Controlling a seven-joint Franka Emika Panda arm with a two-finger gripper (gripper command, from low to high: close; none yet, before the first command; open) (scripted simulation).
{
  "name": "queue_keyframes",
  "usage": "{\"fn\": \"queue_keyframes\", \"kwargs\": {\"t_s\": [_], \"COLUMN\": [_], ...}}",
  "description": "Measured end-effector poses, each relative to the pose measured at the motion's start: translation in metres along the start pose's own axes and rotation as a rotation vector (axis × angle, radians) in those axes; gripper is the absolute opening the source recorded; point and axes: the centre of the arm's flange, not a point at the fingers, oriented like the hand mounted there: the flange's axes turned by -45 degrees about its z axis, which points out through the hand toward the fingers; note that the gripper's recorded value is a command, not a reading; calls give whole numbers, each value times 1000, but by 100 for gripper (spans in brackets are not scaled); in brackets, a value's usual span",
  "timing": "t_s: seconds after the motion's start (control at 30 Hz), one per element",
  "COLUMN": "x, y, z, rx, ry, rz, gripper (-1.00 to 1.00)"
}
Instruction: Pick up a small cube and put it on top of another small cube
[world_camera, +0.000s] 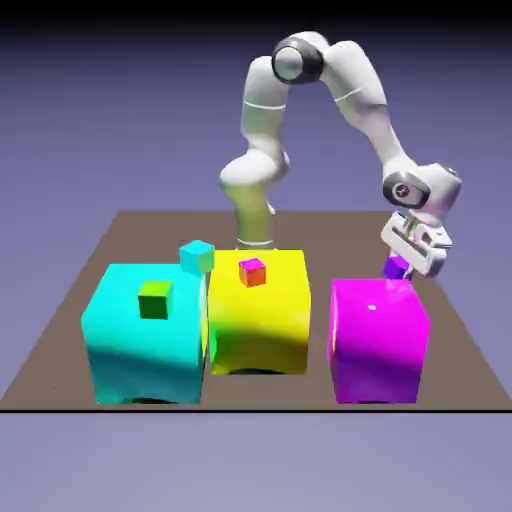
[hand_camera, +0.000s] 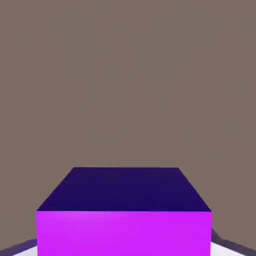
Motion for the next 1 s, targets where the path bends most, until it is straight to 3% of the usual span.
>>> {"fn": "queue_keyframes", "kwargs": {"t_s": [0.23,0.47,0.67,0.87,0.9,1.0], "x": [-85,-317,-520,-706,-726,-686], "y": [79,137,103,-20,-43,0], "z": [-76,-83,-74,-19,-9,-29], "rx": [67,100,107,61,70,44], "ry": [-40,81,171,263,267,263], "rz": [-63,283,573,1029,1089,978], "gripper": [-100,-100,-100,-100,-100,-100]}}
